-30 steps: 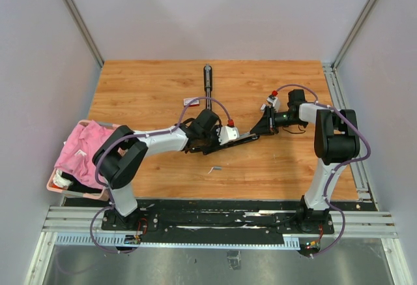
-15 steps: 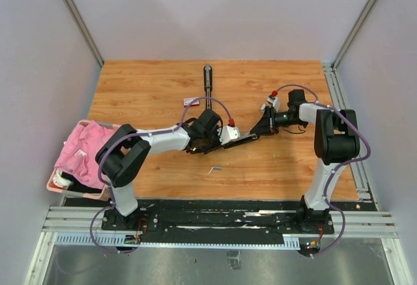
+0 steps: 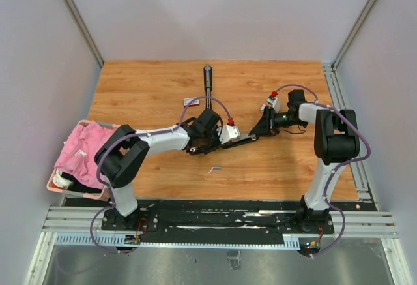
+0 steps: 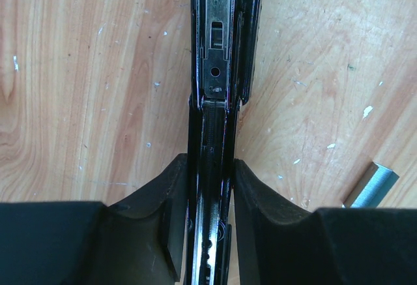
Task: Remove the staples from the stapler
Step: Unload the staple at the center of the board.
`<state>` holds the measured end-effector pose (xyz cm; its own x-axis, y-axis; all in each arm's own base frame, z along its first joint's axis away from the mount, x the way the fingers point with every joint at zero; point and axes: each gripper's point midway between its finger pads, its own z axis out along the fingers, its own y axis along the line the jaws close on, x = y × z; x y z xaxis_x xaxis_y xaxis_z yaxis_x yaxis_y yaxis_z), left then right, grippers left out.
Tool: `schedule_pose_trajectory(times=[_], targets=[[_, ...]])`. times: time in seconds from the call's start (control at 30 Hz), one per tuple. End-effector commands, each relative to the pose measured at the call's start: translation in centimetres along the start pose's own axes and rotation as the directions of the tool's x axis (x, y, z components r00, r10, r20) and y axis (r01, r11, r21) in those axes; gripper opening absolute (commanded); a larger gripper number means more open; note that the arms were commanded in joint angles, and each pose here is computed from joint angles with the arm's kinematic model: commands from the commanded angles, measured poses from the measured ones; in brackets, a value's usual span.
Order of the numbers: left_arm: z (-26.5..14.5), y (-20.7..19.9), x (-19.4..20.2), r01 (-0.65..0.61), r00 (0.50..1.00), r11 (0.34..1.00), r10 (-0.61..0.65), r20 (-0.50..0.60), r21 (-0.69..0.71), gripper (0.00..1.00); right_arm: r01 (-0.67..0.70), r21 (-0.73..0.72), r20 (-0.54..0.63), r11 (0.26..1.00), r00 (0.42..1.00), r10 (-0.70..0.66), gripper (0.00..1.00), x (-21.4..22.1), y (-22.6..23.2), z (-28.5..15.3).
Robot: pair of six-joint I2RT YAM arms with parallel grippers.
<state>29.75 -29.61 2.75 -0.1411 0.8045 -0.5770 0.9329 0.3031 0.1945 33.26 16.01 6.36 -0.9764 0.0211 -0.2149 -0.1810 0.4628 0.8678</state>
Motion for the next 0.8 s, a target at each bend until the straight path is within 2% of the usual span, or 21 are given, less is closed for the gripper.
schedule_pose_trajectory(times=[0.0,0.5,0.77], targets=[[-2.1,1.0,-3.3,0.017,0.994,0.999,-0.014,0.107,-0.027,0.00,-0.006,0.016,-0.006,1.000,1.000,0.007,0.38,0.2,-0.5,-0.4],[-3.0,1.1,-3.6,0.050,0.991,0.998,-0.047,0.124,-0.022,0.00,0.051,0.035,0.025,0.998,0.998,-0.052,0.45,-0.7,0.4,-2.0],[-3.5,1.1,-4.2,0.083,0.989,0.997,-0.083,0.125,0.004,0.00,0.199,0.095,0.031,0.975,0.979,-0.203,0.53,-1.3,1.7,-3.6]])
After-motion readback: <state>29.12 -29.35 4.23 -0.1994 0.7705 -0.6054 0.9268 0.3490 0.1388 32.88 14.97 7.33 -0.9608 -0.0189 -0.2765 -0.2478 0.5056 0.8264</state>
